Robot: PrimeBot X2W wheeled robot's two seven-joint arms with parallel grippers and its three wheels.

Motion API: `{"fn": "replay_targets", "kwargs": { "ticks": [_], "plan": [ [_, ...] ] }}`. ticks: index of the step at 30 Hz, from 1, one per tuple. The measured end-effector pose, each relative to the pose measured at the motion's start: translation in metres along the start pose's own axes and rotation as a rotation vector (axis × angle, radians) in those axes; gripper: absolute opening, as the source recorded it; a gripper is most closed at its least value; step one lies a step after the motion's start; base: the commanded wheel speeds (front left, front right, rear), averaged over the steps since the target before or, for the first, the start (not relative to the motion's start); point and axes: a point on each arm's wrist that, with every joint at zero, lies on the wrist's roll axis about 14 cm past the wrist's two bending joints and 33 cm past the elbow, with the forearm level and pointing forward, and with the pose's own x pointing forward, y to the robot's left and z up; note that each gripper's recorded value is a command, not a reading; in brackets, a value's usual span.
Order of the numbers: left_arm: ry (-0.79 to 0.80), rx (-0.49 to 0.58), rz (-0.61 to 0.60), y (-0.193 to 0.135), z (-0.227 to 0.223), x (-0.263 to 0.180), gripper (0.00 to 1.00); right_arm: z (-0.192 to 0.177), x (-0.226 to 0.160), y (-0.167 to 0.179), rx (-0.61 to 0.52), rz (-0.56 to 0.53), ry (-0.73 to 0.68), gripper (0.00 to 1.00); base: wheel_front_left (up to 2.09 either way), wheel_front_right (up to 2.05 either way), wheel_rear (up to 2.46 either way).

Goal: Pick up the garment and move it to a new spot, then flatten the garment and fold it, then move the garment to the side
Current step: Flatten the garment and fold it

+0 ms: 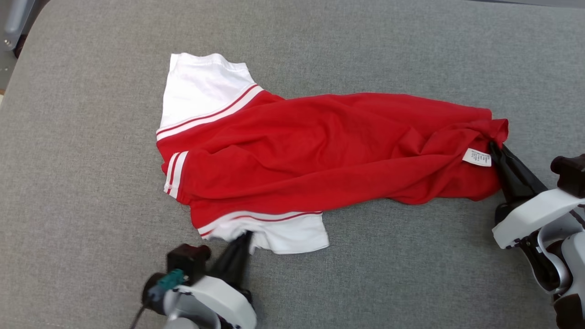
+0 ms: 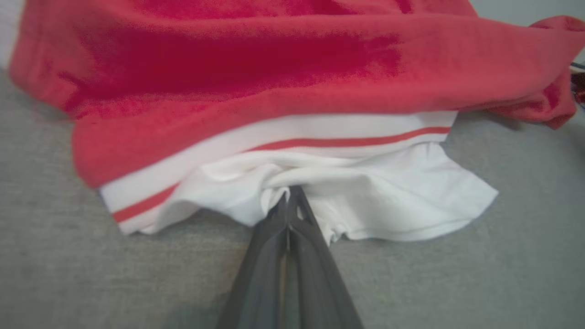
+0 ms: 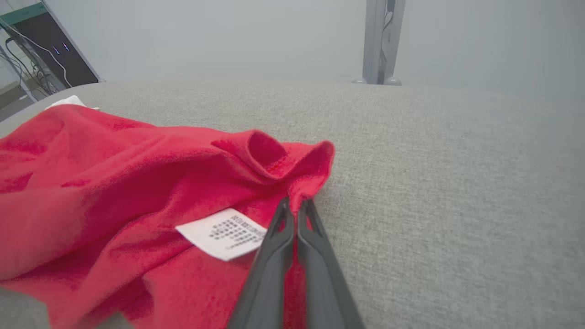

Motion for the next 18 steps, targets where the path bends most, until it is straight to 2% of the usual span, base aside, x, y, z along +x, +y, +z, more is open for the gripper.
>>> {"fn": "replay_targets", "kwargs": {
  "ticks": [7, 9, 13, 18],
  "plan": [
    [-0.159, 0.079, 0.065, 0.030, 0.059, -0.009, 0.00, 0.038, -0.021, 0.006, 0.049, 0.000, -0.149, 0.00, 0.00, 0.00, 0.00],
    [-0.281, 0.120, 0.062, 0.029, 0.104, -0.016, 0.00, 0.060, -0.034, 0.008, 0.044, 0.004, -0.215, 0.00, 0.00, 0.00, 0.00],
    [-0.436, 0.177, 0.061, 0.027, 0.164, -0.034, 0.00, 0.094, -0.050, 0.013, 0.061, 0.004, -0.307, 0.00, 0.00, 0.00, 0.00],
    [-0.594, 0.209, -0.018, 0.002, 0.227, -0.057, 0.00, 0.151, -0.072, 0.018, 0.021, 0.007, -0.449, 0.00, 0.00, 0.00, 0.00]
  ]
}}
